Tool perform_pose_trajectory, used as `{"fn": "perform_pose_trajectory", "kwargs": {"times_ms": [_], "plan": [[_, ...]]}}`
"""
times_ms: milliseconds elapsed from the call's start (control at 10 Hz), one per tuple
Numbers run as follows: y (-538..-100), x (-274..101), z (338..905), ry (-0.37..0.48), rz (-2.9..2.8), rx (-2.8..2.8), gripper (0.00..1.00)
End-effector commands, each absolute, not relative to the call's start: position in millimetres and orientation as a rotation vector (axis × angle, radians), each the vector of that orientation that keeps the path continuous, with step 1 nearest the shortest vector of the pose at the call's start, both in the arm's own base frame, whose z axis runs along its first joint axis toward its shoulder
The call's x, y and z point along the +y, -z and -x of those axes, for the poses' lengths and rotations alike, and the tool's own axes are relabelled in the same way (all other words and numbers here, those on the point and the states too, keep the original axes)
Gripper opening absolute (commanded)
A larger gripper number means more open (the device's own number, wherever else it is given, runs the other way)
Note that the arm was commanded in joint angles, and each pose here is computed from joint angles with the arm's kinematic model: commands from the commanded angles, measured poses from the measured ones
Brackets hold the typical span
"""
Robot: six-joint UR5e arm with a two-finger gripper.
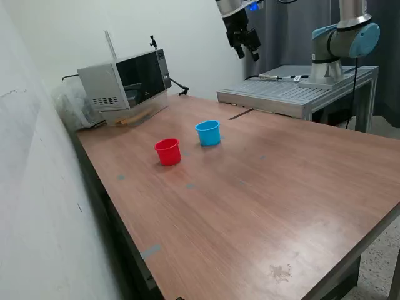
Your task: Place red objects in the red bin, and blue objects in the blue bin.
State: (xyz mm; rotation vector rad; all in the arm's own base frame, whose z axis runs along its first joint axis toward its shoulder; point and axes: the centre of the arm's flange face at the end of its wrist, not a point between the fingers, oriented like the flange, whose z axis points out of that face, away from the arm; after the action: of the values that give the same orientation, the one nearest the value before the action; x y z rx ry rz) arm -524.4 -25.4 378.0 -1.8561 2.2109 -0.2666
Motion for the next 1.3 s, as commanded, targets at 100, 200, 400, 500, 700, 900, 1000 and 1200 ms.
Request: {"fn": "perform_pose_trajectory", "kwargs": {"times_ms": [100, 200, 400, 500, 700, 900, 1000, 1200], "plan": [[-454, -44, 434, 0.300, 1.870, 2.104, 1.00], [-468, -47, 414, 0.318, 1.879, 2.082, 1.00], [-479, -51, 399, 0.309, 1.876, 2.092, 1.00], [-482, -51, 396, 0.303, 1.876, 2.098, 1.00], [-472, -43, 393, 0.332, 1.848, 2.105, 1.00], [-472, -35, 393, 0.335, 1.829, 2.126, 1.00], [-472, -34, 393, 0.336, 1.827, 2.127, 1.00], [-472, -35, 393, 0.335, 1.829, 2.126, 1.00]]}}
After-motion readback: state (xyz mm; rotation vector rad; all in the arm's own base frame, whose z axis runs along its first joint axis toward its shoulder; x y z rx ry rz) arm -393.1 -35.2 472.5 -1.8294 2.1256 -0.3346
